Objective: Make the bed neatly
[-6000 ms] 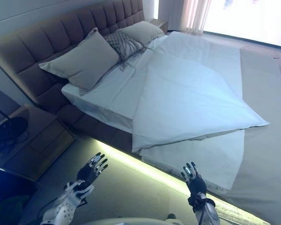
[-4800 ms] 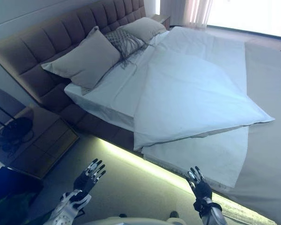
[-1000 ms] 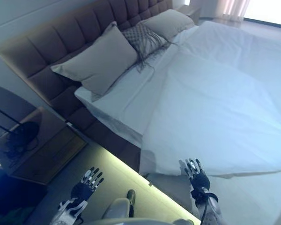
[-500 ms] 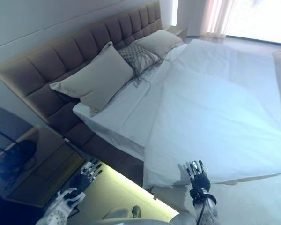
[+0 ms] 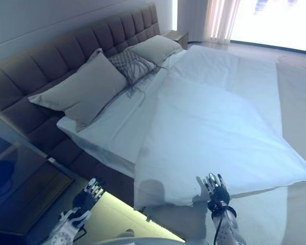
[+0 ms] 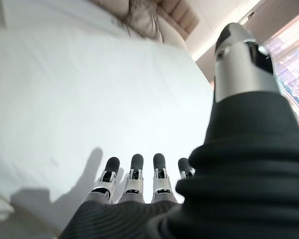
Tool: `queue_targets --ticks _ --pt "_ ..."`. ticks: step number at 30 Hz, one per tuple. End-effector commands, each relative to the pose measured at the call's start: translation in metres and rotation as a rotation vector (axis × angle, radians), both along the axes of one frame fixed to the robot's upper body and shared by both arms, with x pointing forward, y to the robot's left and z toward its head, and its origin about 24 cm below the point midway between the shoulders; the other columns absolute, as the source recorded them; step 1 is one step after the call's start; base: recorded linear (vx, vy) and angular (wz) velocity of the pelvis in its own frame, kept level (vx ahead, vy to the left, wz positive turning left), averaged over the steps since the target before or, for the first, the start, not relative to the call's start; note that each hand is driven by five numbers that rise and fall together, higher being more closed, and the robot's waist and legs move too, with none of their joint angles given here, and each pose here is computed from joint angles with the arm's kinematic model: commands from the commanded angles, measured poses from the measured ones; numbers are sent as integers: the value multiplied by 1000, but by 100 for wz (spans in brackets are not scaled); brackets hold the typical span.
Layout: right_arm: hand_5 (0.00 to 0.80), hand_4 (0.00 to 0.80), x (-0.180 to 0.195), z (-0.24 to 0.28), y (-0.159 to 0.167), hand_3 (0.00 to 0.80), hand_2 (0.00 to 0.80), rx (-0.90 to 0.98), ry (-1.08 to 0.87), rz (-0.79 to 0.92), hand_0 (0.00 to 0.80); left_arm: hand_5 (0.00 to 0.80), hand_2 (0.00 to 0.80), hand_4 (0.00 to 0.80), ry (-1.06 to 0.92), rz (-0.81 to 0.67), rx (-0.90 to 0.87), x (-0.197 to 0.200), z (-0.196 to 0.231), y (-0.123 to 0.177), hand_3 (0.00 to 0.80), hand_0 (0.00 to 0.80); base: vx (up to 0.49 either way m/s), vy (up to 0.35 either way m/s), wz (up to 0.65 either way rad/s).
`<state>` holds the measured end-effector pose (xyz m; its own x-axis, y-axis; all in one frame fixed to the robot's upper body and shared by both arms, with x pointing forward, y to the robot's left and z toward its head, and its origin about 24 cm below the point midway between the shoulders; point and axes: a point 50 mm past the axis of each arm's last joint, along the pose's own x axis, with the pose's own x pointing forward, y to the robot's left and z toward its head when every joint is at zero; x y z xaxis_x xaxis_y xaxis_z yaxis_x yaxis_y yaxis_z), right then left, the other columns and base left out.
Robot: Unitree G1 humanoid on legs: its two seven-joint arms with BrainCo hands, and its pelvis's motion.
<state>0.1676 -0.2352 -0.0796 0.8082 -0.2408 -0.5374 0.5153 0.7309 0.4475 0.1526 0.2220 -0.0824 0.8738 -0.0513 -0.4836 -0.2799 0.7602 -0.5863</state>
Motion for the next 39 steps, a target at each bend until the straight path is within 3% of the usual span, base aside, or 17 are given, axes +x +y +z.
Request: queue_targets --ticks 1,7,16,19,24,32,39 --pt "0 0 29 20 9 0 0 5 -131 -56 0 0 0 0 -132 -3 79 27 23 22 0 0 96 228 4" --pt "0 0 24 13 -42 0 0 -65 -65 -244 0 0 0 0 -163 -72 43 43 22 -2 0 0 125 361 12" --pt "0 0 2 6 -86 0 0 27 -79 -503 0 0 0 0 -209 -133 52 56 39 2 0 0 93 148 -10" --pt "0 0 6 4 -92 0 0 112 -144 -538 0 0 0 0 -337 -135 99 76 65 14 0 0 -262 -170 -25" --pt "0 0 40 35 -108 0 0 125 -287 -536 0 0 0 0 -520 -140 120 116 105 3 0 0 -370 -173 -12" --pt "0 0 42 60 -152 0 0 132 -364 -622 0 0 0 0 -597 -202 151 135 127 -11 0 0 -94 -20 -2" --pt "0 0 36 81 -184 0 0 238 -472 -703 0 0 0 0 -643 -196 165 140 144 -1 0 0 -48 -23 0"
